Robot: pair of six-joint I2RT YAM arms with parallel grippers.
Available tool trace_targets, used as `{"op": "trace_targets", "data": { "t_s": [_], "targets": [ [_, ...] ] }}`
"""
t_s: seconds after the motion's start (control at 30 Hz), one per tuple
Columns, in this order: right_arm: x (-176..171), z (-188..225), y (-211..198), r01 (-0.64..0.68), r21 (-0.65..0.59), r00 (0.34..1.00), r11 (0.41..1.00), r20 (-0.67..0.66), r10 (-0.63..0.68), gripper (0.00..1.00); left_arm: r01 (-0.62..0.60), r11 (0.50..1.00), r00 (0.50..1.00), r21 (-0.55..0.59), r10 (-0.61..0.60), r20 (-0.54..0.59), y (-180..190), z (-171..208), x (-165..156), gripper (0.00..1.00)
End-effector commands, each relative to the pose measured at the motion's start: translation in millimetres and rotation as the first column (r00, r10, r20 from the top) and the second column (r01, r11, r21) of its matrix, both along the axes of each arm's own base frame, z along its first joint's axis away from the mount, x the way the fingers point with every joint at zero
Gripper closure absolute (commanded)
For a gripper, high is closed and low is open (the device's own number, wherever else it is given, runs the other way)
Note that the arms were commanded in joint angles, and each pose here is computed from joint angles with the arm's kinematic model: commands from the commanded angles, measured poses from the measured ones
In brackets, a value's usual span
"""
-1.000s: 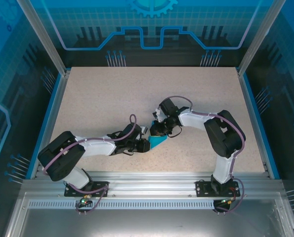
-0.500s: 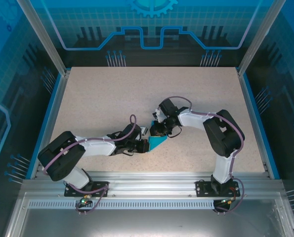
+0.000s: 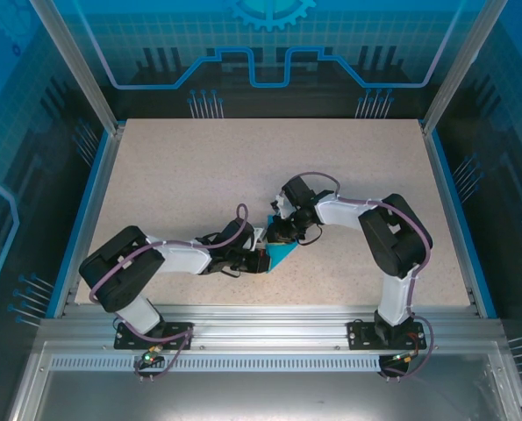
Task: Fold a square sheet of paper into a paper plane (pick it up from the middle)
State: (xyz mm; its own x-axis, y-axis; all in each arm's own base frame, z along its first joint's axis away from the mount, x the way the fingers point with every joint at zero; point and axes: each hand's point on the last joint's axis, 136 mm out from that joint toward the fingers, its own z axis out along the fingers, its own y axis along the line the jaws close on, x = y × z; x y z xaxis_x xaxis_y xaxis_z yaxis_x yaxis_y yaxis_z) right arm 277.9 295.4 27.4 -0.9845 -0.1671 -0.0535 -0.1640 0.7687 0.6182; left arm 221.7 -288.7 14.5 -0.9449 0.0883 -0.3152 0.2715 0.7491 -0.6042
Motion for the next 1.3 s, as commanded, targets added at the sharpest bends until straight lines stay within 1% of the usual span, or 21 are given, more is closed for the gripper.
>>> {"op": "trace_targets", "data": {
  "t_s": [0.0,0.1,0.2,0.27,0.33,0.57,0.73,0.8,1.0,1.1,1.27],
  "targets": [
    [-1.3,-0.4,3.9,-0.025,0.002,1.000,1.000,-0.010,0.025,0.84,0.017,0.998,0.997,0.063,-0.012,-0.082,11.4,-23.6,-18.4,0.99],
    [-0.3,-4.6,2.2,-0.021,-0.015,1.000,1.000,-0.016,0.021,0.84,0.010,0.998,0.996,0.068,-0.004,-0.086,14.5,-25.0,-20.5,0.99],
    [0.6,-8.3,1.0,-0.019,-0.019,1.000,1.000,-0.017,0.018,0.84,0.015,0.998,0.996,0.058,-0.010,-0.086,13.3,-21.6,-22.8,0.94],
    [0.8,-10.5,1.3,-0.018,-0.019,1.000,1.000,-0.022,0.018,0.84,0.021,0.998,0.996,0.052,-0.017,-0.083,12.7,-18.7,-24.3,0.88],
    [-0.1,-13.7,0.6,-0.018,-0.022,0.999,1.000,-0.027,0.018,0.84,0.021,0.999,0.997,0.041,-0.018,-0.075,12.2,-14.0,-24.4,0.84],
    [-2.5,-16.8,1.5,-0.029,-0.014,0.999,0.999,-0.036,0.029,0.84,-0.024,1.000,1.000,-0.015,0.023,-0.014,12.3,15.8,-17.9,0.68],
    [-4.8,-15.8,0.9,-0.038,-0.011,0.999,0.999,-0.036,0.037,0.84,-0.092,0.996,0.995,-0.005,0.092,0.024,19.3,27.8,-8.1,0.64],
    [-5.0,-15.3,1.3,-0.039,-0.007,0.999,0.999,-0.035,0.039,0.84,-0.101,0.995,0.995,-0.019,0.101,0.021,16.1,31.7,-5.2,0.62],
    [-5.5,-15.3,1.6,-0.039,-0.002,0.999,0.999,-0.035,0.039,0.84,-0.159,0.987,0.987,0.012,0.159,0.009,16.3,27.8,5.7,0.60],
    [-5.7,-14.7,2.5,-0.042,0.005,0.998,0.999,-0.037,0.042,0.84,-0.159,0.987,0.987,-0.025,0.159,0.000,7.7,31.3,9.1,0.61],
    [-5.7,-12.6,3.1,-0.042,0.010,0.999,0.999,-0.034,0.042,0.84,-0.139,0.989,0.990,-0.055,0.138,-0.013,-3.8,33.4,13.1,0.60]
  ]
}}
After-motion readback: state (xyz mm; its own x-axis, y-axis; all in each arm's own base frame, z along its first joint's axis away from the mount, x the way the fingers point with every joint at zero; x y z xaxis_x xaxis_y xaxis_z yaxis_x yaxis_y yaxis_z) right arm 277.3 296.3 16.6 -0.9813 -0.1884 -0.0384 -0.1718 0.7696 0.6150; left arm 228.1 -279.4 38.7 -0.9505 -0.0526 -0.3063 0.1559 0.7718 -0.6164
